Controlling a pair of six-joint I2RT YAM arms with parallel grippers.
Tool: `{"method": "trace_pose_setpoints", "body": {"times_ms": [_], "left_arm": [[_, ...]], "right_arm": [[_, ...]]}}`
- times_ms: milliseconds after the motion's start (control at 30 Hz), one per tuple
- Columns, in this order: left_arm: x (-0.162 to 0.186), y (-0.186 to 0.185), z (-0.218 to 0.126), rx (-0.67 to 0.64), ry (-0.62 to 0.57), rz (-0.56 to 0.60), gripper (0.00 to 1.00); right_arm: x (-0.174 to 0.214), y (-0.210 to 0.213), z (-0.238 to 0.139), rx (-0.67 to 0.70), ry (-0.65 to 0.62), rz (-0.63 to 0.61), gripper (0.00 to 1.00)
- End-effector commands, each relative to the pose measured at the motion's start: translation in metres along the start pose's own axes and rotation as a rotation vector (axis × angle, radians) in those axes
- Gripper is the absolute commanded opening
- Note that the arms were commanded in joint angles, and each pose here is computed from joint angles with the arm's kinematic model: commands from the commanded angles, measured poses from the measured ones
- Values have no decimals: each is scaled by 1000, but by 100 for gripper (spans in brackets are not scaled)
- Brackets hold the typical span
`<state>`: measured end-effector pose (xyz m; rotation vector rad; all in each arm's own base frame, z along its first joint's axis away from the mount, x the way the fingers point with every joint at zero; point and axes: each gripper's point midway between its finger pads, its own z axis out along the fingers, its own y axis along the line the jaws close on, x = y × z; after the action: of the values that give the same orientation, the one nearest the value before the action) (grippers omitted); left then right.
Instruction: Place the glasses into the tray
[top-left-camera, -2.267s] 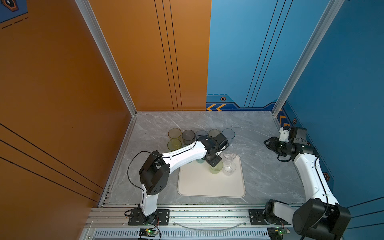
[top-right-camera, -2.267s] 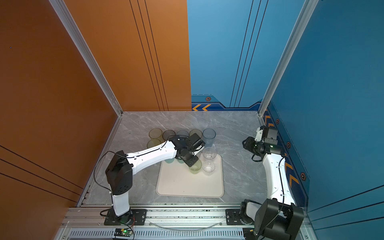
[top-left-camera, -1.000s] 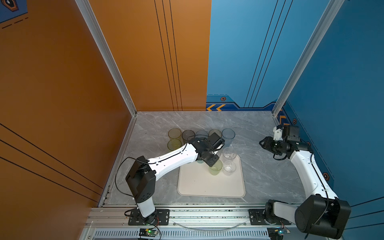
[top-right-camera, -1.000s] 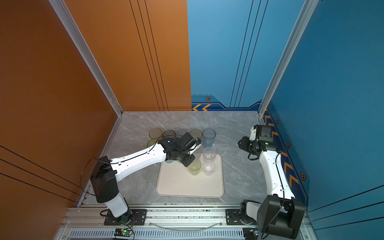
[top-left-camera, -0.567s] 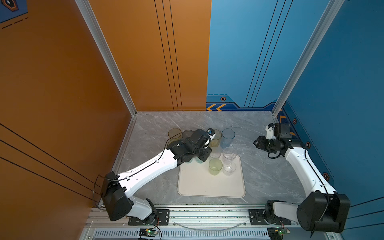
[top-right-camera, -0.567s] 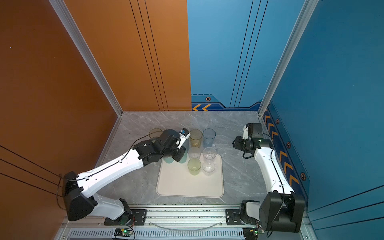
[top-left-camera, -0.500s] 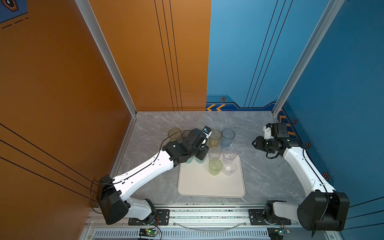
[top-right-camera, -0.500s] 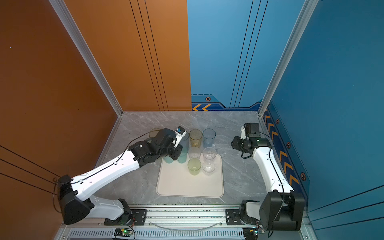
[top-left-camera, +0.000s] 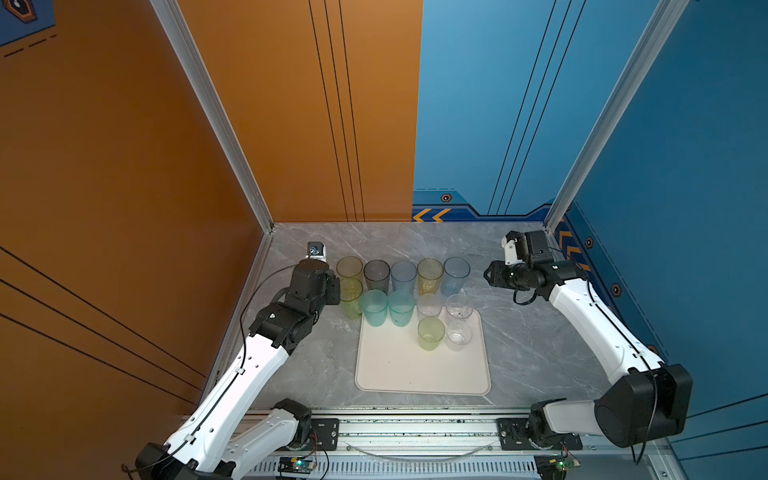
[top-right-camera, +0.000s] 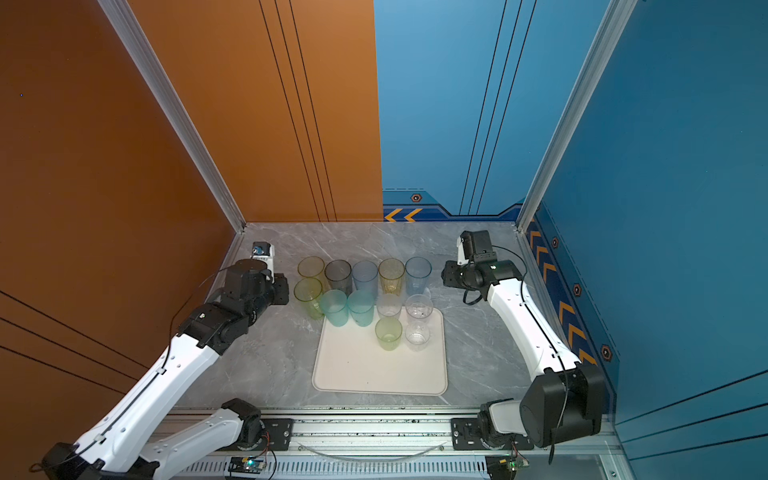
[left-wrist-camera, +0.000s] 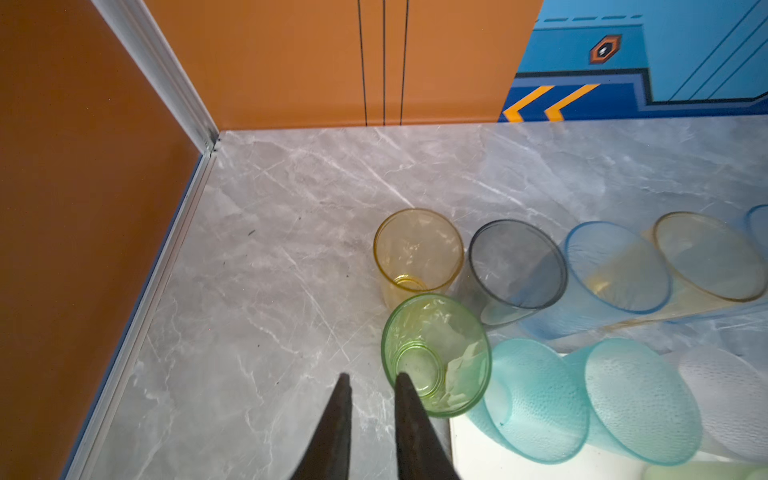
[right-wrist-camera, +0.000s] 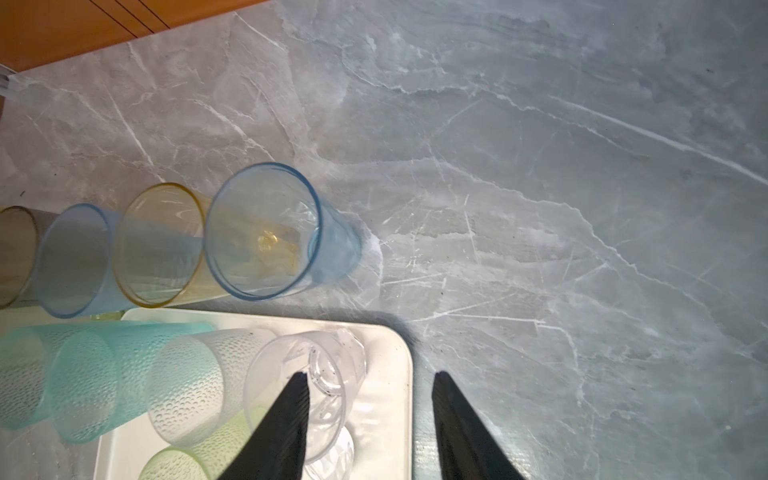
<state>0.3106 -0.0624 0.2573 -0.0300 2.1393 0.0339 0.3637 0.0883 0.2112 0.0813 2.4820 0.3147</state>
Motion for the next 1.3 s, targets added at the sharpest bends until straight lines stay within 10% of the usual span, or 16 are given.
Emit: {"method": "trace_pose_setpoints", "body": {"times_ms": [0, 1267], "left_arm": [[7, 4, 8, -20, -13, -43, 21], [12, 0, 35, -26, -26, -24, 24]], "right_arm": [[-4, 1, 2, 38, 14, -19, 47], [-26, 19, 82, 126, 230, -138, 25]]}}
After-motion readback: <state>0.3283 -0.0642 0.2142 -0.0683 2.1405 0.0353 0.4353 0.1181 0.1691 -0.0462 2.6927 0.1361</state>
